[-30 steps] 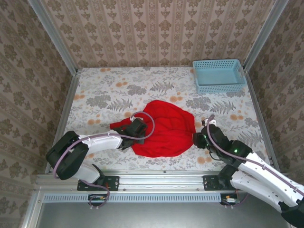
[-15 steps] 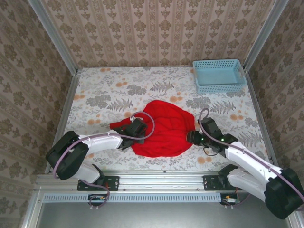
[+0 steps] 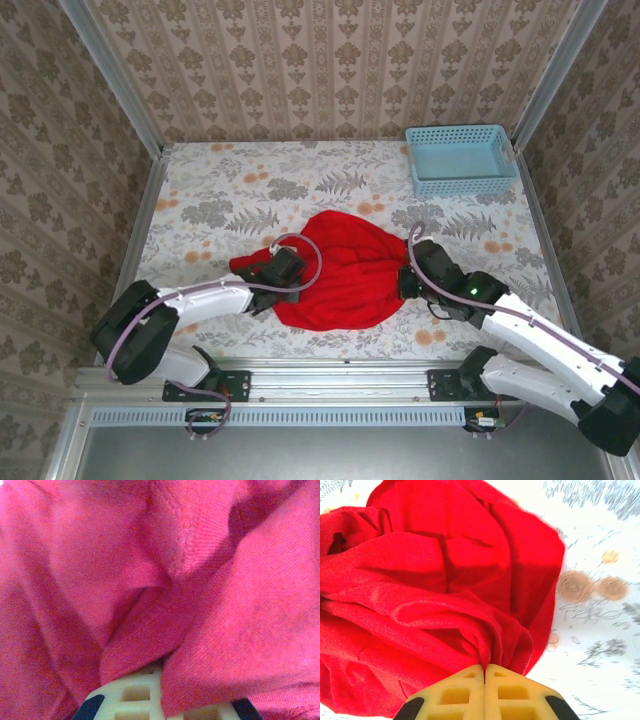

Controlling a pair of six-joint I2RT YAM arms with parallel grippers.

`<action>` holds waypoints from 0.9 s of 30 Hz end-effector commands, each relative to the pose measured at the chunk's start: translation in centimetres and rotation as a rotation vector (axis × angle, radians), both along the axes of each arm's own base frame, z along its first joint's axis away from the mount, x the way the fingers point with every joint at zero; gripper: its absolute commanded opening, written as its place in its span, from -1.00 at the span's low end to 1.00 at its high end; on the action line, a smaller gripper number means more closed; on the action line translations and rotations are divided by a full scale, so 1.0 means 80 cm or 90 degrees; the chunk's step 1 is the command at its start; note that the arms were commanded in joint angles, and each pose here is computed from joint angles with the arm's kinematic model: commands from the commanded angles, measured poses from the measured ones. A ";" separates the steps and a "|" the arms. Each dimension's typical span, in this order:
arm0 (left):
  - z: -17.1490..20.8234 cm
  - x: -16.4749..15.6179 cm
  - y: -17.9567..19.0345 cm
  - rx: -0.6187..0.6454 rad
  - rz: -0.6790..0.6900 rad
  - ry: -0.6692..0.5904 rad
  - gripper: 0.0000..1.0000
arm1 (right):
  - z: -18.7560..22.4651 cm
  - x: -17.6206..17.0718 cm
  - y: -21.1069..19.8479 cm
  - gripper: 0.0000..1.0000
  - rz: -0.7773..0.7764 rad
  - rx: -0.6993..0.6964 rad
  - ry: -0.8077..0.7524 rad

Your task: Fold the inside-out t-shirt

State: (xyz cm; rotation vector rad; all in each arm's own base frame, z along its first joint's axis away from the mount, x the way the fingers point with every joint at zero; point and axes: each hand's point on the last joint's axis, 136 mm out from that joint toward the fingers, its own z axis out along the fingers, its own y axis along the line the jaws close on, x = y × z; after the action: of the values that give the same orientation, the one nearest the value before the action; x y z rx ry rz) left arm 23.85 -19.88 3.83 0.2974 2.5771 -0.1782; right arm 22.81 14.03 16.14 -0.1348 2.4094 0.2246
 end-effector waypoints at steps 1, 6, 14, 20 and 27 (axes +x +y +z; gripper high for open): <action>0.040 0.010 0.015 0.022 0.003 -0.042 -1.00 | 0.020 -0.005 -0.049 -1.00 -0.045 -0.199 -0.040; 0.070 0.017 0.023 0.001 0.016 -0.071 -1.00 | 0.017 -0.005 -0.033 -0.86 -0.031 -0.306 -0.055; 0.073 0.018 0.060 -0.005 0.060 -0.064 -1.00 | 0.010 -0.010 -0.072 -0.57 -0.120 -0.290 -0.044; 0.079 0.016 0.046 -0.039 0.031 -0.058 -1.00 | -0.015 -0.005 0.005 -0.12 0.013 -0.062 -0.005; 0.064 0.013 0.047 -0.034 0.030 -0.043 -1.00 | -0.048 0.032 0.061 -0.04 0.056 0.089 0.053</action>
State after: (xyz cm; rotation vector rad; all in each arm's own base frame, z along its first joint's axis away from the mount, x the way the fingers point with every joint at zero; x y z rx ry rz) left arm 25.38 -16.30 9.96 0.1807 2.4781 -0.2273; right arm 23.90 14.72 11.75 -0.1049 2.5013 0.1954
